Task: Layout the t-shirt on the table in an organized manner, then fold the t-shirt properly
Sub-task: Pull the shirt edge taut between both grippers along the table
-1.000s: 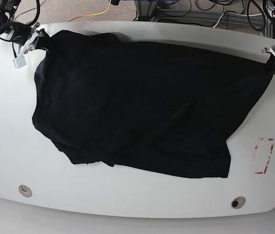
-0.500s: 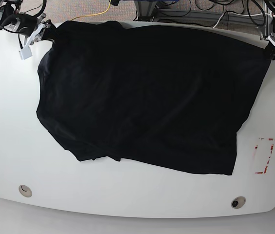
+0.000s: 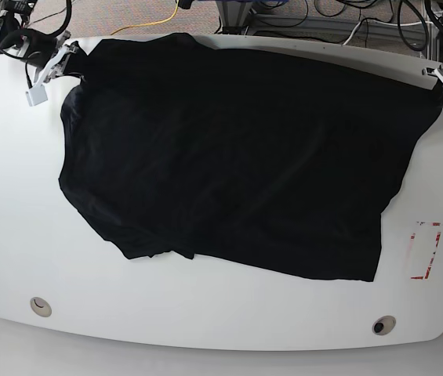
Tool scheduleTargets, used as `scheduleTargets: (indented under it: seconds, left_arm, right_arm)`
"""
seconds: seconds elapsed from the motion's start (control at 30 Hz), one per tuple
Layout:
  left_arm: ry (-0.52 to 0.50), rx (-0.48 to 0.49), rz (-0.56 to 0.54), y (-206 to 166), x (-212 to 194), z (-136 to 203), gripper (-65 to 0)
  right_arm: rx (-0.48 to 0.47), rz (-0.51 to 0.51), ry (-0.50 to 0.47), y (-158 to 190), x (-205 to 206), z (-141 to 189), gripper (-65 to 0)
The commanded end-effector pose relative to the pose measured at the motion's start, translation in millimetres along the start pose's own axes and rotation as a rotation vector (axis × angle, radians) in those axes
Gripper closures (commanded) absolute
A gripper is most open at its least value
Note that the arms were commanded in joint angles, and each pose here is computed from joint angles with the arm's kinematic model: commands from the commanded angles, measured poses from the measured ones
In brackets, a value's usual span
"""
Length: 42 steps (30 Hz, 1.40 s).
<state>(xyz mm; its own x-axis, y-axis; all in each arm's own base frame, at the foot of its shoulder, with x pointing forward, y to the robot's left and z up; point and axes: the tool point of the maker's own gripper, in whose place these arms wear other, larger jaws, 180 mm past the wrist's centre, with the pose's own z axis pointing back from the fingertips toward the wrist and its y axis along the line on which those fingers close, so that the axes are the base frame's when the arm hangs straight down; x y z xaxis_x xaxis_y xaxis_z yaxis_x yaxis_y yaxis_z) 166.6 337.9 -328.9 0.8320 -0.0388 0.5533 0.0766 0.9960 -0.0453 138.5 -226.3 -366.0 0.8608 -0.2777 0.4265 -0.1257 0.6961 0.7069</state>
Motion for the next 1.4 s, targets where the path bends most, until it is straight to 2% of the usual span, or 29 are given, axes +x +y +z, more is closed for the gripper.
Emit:
scheduleTargets:
  seconds: [0.0,0.27,0.53,0.8,1.0,1.23,1.3,1.37]
  left_arm:
    - [-0.036,0.045,-0.037,9,16,3,-1.0]
    - [-0.108,0.109,-0.042,18,46,-4,-1.1]
    - [-0.150,0.090,-0.086,8,82,-26,-1.1]
    - [-0.147,0.036,-0.116,-10,108,-57,-1.1]
    - [-0.127,0.055,-0.082,4,117,-73,-1.1]
    - [-0.117,0.059,-0.050,9,119,-82,-1.3]
    - [-0.117,0.061,-0.051,9,120,-82,-2.8]
    - [-0.125,0.057,-0.052,8,123,-83,-8.3]
  right_arm:
    - [-0.005,0.029,-0.036,1,14,7,0.0]
    - [-0.033,0.039,-0.052,-11,30,-1,-0.6]
    - [-0.075,0.039,-0.057,-28,48,-11,-0.6]
    - [-0.092,0.022,-0.092,-40,67,-15,-0.6]
    - [-0.142,0.036,-0.127,-50,85,-8,-0.6]
    - [-0.191,0.050,-0.101,-57,88,-8,-0.8]
    - [-0.197,0.055,-0.101,-58,91,-9,-1.1]
    - [-0.201,0.056,-0.098,-58,91,-10,-4.3]
